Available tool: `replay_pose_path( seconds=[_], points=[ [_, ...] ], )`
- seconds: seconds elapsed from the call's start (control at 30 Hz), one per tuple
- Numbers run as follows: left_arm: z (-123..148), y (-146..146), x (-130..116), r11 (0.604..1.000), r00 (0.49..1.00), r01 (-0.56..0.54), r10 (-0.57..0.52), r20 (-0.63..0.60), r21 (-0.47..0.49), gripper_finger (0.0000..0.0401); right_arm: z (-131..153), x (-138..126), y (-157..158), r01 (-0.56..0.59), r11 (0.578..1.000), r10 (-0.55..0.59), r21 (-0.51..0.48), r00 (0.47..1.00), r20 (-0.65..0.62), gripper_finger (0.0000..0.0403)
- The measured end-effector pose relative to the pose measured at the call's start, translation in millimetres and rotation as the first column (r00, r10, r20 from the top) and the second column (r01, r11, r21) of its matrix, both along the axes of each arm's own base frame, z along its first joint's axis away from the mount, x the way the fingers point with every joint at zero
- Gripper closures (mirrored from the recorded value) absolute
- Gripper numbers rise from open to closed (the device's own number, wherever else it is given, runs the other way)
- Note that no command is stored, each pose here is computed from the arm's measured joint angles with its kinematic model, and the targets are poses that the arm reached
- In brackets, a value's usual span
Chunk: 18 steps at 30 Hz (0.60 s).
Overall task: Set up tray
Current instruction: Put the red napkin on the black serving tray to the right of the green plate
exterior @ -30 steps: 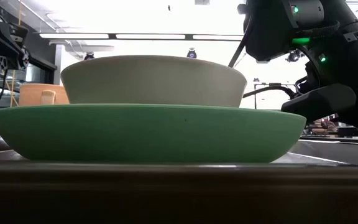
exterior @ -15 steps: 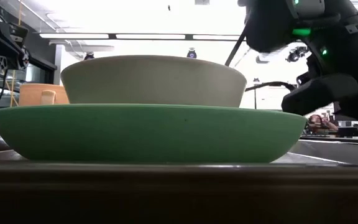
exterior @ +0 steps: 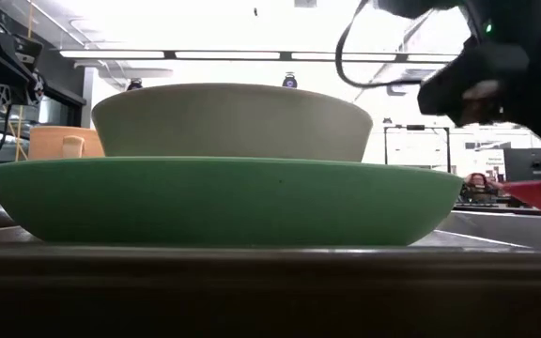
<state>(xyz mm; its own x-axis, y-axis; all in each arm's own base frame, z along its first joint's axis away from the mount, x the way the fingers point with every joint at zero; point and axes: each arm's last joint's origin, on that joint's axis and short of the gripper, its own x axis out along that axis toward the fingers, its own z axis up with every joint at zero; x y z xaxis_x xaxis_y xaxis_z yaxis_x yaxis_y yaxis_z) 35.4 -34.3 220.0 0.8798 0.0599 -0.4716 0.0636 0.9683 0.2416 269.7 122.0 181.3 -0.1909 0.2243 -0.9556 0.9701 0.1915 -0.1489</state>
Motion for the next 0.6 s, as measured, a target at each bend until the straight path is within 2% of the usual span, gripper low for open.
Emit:
replay_pose_path(
  seconds=[0.3, 0.6],
  points=[
    [0.1, 0.0, 0.0, 1.000, 1.000, -0.001, 0.001, 0.002, 0.000, 0.0322, 25.5, -0.8, -7.4, 0.038, 0.999, -0.038, 0.007, 0.988, 0.148, 0.0402],
    [0.1, 0.0, 0.1, 1.000, 1.000, -0.002, 0.002, 0.005, 0.000, 0.0322, 28.1, 13.8, -18.3, 0.076, 0.997, -0.079, 0.019, 0.961, 0.264, 0.0402]
  ],
)
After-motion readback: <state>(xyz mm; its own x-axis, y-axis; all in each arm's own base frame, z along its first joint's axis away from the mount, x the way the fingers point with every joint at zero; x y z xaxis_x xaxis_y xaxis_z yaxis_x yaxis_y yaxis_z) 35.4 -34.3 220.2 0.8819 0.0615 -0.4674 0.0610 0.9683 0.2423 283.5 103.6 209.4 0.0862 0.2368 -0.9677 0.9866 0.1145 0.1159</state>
